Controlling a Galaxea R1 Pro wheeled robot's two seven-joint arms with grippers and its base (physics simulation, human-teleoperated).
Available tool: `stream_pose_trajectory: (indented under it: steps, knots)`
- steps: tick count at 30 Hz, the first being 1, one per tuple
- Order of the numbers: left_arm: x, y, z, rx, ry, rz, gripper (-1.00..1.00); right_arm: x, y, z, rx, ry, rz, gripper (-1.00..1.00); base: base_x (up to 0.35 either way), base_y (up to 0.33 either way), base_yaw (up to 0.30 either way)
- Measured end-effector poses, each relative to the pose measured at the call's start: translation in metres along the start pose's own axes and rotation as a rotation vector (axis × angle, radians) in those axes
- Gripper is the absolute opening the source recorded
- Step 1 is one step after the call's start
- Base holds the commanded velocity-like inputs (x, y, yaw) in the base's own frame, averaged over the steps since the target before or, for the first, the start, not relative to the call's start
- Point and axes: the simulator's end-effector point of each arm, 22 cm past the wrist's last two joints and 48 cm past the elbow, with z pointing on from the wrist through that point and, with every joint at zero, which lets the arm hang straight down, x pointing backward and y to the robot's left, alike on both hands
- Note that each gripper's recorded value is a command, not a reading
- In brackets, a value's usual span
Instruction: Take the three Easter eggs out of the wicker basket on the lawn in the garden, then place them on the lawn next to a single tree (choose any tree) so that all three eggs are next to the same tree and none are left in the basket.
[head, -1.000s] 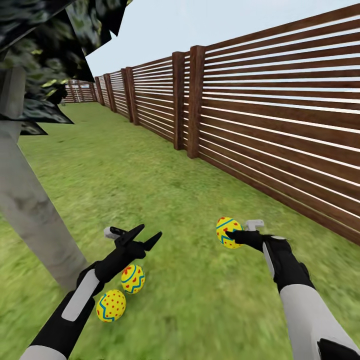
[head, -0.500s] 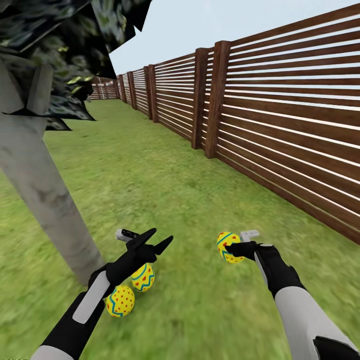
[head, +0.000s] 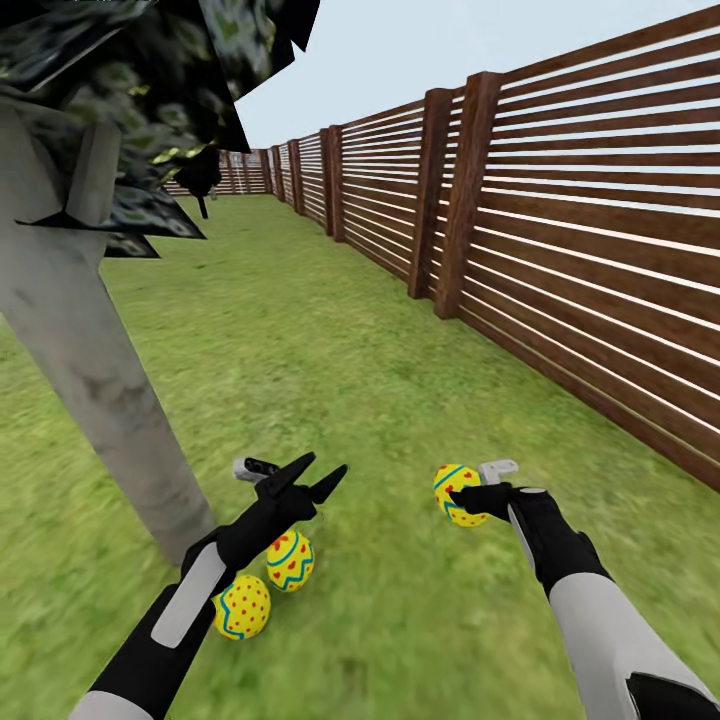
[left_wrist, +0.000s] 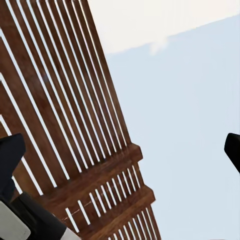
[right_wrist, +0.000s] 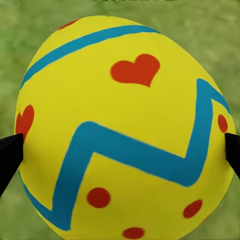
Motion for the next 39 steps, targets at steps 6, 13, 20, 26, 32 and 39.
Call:
stream_pose_trajectory:
  steps: [6, 13, 20, 26, 32, 39]
  knots:
    - [0.0, 0.001, -0.001, -0.002, -0.001, -0.002, 1.0, 0.0, 0.0, 0.0, 0.001, 0.001, -0.001, -1.0, 0.0, 0.0, 0.284]
    - [0.0, 0.001, -0.001, -0.003, -0.003, -0.003, 1.0, 0.001, 0.0, 0.0, 0.002, 0.002, -0.001, -1.0, 0.0, 0.0, 0.291]
    - [-0.002, 0.01, -0.001, -0.012, -0.041, 0.012, 1.0, 0.001, 0.0, 0.0, 0.002, 0.002, -0.001, -1.0, 0.033, -0.033, 0.291]
    - [0.009, 0.039, 0.003, -0.134, -0.021, -0.005, 1.0, 0.006, 0.001, 0.002, -0.002, 0.015, -0.001, -1.0, 0.234, -0.231, 0.293]
    - [0.009, 0.041, 0.003, -0.139, -0.021, -0.005, 1.0, 0.014, 0.018, 0.007, -0.025, 0.036, -0.072, -1.0, 0.201, -0.197, 0.185]
    - [0.009, 0.041, 0.004, -0.137, -0.021, -0.007, 1.0, 0.015, 0.041, 0.016, -0.074, -0.042, -0.175, -1.0, 0.005, -0.004, 0.104]
